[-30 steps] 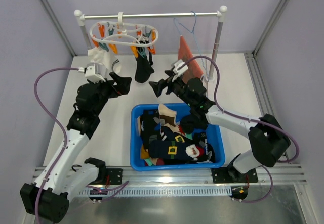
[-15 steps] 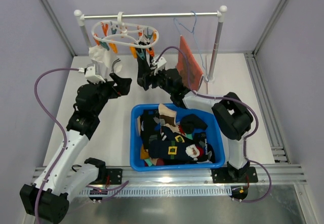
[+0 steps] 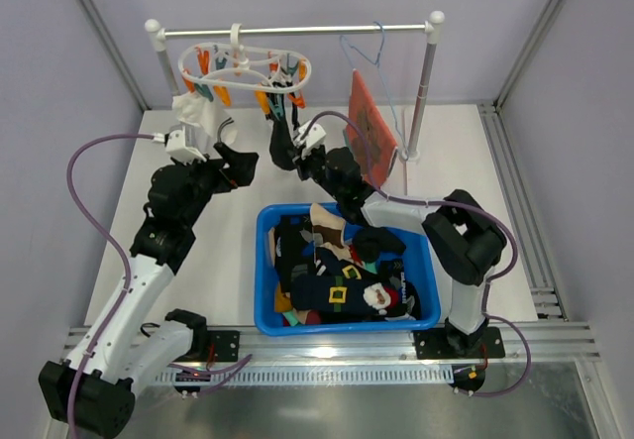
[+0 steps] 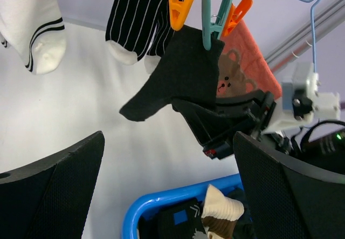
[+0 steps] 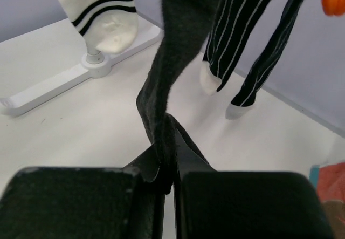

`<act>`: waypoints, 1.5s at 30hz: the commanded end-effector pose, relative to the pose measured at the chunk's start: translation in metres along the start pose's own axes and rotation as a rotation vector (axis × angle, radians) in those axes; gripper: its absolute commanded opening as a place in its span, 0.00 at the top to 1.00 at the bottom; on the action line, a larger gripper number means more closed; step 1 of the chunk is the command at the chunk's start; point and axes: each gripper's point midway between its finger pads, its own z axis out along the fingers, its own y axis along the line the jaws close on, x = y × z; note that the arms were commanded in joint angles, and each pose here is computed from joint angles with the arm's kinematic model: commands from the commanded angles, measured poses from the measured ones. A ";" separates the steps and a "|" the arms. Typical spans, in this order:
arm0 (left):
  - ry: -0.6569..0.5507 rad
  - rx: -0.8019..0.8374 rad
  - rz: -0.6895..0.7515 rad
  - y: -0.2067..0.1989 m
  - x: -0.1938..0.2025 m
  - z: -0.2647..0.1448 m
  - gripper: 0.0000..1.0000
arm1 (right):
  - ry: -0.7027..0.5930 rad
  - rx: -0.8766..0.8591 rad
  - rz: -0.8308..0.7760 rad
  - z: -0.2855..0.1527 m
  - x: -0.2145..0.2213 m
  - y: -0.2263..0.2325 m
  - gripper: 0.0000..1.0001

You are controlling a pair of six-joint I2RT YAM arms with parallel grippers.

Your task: Remove the socks clipped to the hanger

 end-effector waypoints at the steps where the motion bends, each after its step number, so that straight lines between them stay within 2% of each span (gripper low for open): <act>1: -0.050 0.022 -0.012 -0.011 -0.015 -0.005 0.01 | -0.176 0.029 -0.091 -0.018 -0.069 0.009 0.96; 8: -0.085 0.093 -0.043 -0.043 -0.039 -0.007 0.00 | -0.174 0.026 -0.173 -0.038 -0.081 0.039 0.96; 14: -0.050 0.118 -0.057 -0.063 -0.058 0.022 0.00 | -0.172 0.011 -0.190 -0.053 -0.085 0.058 0.96; 19: -0.016 0.061 -0.048 -0.063 -0.068 0.052 0.00 | -0.167 0.003 -0.195 -0.058 -0.083 0.064 0.96; 23: 0.009 -0.011 -0.038 -0.047 -0.057 0.074 0.01 | -0.159 -0.007 -0.201 -0.058 -0.080 0.069 0.96; 27: 0.005 -0.069 -0.010 -0.039 -0.052 0.076 0.00 | -0.155 -0.017 -0.202 -0.056 -0.075 0.073 0.96; 33: -0.020 -0.069 -0.012 -0.042 -0.060 0.075 0.00 | -0.153 -0.029 -0.197 -0.052 -0.071 0.077 0.96; 39: 0.005 -0.053 -0.021 -0.047 -0.057 0.083 0.03 | -0.152 -0.032 -0.200 -0.056 -0.071 0.079 0.96; 45: 0.027 -0.054 -0.023 -0.047 -0.052 0.094 0.11 | -0.147 -0.042 -0.203 -0.058 -0.070 0.082 0.96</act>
